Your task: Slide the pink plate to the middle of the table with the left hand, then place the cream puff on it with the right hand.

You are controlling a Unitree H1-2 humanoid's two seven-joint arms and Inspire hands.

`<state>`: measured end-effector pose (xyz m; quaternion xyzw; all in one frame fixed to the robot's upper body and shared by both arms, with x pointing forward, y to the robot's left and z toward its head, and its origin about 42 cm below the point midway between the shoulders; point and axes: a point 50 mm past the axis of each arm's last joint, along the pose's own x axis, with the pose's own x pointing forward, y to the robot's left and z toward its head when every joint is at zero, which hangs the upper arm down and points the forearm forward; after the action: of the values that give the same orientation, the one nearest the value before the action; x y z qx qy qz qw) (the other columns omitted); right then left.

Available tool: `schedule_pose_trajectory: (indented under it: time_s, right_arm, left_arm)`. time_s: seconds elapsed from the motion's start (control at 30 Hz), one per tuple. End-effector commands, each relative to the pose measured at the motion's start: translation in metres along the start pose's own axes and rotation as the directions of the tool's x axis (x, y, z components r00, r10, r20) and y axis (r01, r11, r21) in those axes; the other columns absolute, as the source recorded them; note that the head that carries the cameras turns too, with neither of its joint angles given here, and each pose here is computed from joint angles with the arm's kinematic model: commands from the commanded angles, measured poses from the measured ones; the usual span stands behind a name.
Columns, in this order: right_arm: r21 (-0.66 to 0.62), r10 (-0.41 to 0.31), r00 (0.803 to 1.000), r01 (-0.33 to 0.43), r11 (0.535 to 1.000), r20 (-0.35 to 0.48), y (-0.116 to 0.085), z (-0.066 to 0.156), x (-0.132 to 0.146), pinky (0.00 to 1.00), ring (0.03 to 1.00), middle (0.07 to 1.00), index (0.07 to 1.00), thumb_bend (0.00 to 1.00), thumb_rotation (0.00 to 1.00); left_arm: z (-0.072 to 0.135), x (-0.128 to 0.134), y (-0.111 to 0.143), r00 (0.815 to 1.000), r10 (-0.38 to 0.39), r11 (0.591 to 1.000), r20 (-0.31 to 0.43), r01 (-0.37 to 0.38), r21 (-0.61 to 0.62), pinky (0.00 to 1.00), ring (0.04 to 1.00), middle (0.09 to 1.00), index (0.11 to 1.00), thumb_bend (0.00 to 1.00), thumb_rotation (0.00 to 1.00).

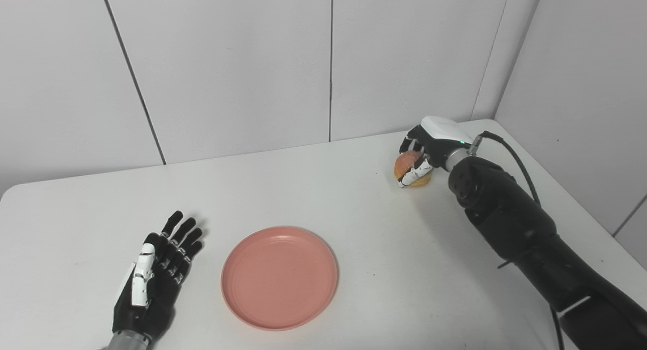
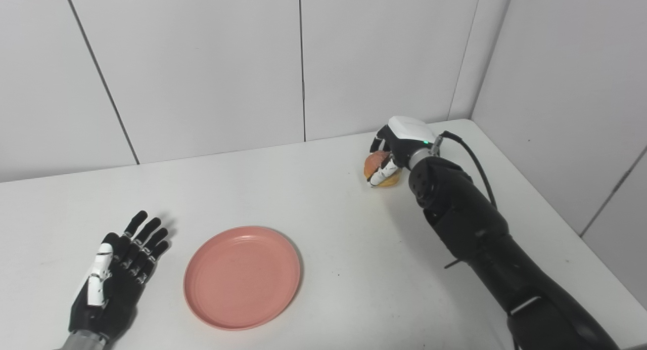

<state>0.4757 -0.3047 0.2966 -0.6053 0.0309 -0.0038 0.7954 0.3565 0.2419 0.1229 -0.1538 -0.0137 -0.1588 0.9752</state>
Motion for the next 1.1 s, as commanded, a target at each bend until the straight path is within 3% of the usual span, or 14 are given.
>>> schedule_pose_trajectory:
  time_s: [0.0,0.37,0.6,0.77,0.97,1.07]
  right_arm:
    - [-0.015,-0.087,0.995,0.088,0.996,0.043,-0.033,0.011,-0.008,0.29,0.379,0.411,0.530,0.52,0.00]
    - [0.001,-0.099,0.961,0.102,0.995,0.258,-0.031,0.078,-0.047,0.34,0.417,0.435,0.532,0.52,0.00]
    - [0.013,-0.074,0.914,0.075,0.997,0.400,-0.007,0.123,-0.072,0.30,0.383,0.428,0.541,0.52,0.00]
    - [-0.002,-0.063,0.878,0.073,0.997,0.474,0.006,0.141,-0.080,0.30,0.375,0.428,0.543,0.52,0.00]
    - [-0.005,-0.040,0.853,0.051,0.999,0.521,0.015,0.162,-0.088,0.31,0.376,0.422,0.537,0.52,0.00]
    - [0.004,-0.029,0.837,0.033,0.999,0.547,0.021,0.167,-0.091,0.28,0.337,0.474,0.492,0.53,0.00]
  left_arm:
    - [-0.018,-0.009,0.001,0.996,0.055,0.998,-0.072,-0.055,-0.005,0.94,0.915,0.919,0.914,0.39,1.00]
    - [-0.014,-0.010,-0.014,0.996,0.077,0.996,-0.037,-0.075,0.051,0.95,0.922,0.921,0.910,0.41,1.00]
    - [-0.015,-0.020,-0.023,0.993,0.117,0.990,-0.024,-0.115,0.082,0.97,0.928,0.924,0.907,0.41,1.00]
    - [-0.019,-0.031,-0.027,0.989,0.149,0.986,-0.023,-0.147,0.077,0.97,0.941,0.931,0.914,0.41,1.00]
    - [-0.023,-0.041,-0.035,0.987,0.161,0.982,-0.007,-0.159,0.104,0.98,0.937,0.931,0.922,0.42,1.00]
    - [-0.024,-0.044,-0.041,0.985,0.170,0.978,-0.002,-0.169,0.122,0.97,0.932,0.929,0.923,0.44,1.00]
